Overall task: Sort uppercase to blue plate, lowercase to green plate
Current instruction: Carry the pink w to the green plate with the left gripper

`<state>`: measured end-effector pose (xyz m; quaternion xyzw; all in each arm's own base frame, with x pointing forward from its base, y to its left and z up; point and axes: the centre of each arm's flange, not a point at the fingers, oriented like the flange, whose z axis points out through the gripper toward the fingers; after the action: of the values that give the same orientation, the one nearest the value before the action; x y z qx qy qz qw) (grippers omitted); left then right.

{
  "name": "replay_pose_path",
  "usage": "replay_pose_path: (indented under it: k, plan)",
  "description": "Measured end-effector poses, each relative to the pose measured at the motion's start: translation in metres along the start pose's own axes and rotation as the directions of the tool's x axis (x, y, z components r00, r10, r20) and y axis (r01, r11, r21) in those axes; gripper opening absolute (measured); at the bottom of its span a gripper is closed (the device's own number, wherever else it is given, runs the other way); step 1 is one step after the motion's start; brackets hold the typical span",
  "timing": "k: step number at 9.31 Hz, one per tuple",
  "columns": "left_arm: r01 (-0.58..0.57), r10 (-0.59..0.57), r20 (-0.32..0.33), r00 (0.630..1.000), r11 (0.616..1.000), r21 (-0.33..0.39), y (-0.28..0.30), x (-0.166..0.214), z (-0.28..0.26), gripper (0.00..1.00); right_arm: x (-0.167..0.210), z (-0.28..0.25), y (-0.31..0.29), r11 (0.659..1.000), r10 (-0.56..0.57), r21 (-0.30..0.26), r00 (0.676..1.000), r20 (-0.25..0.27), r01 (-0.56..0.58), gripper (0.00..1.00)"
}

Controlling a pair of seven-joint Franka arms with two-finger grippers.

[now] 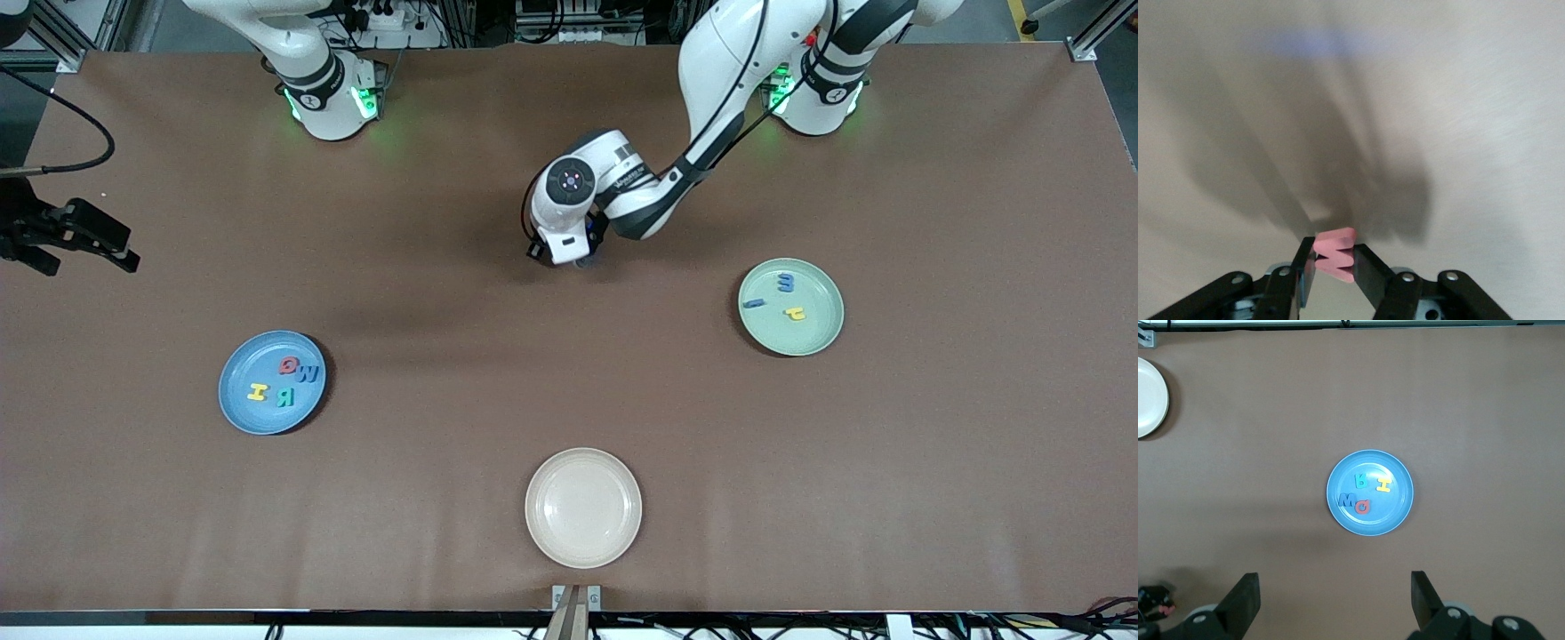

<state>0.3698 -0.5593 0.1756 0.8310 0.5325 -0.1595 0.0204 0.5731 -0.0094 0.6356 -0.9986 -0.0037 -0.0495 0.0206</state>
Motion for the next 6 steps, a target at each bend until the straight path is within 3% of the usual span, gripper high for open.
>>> replay_pose_path:
  k: [4, 6]
  plan:
    - [-0.006, 0.006, -0.003, 1.0, 1.0, 0.012, 0.028, 0.028, -0.028, 0.31, 0.0, 0.0, 0.0, 1.0, 0.0, 0.0, 1.0, 0.0, 0.0, 1.0]
    - [-0.013, 0.013, 0.014, 1.0, 1.0, -0.026, 0.051, 0.052, -0.052, 0.31, 0.0, 0.0, 0.0, 1.0, 0.0, 0.001, 1.0, 0.0, 0.0, 1.0]
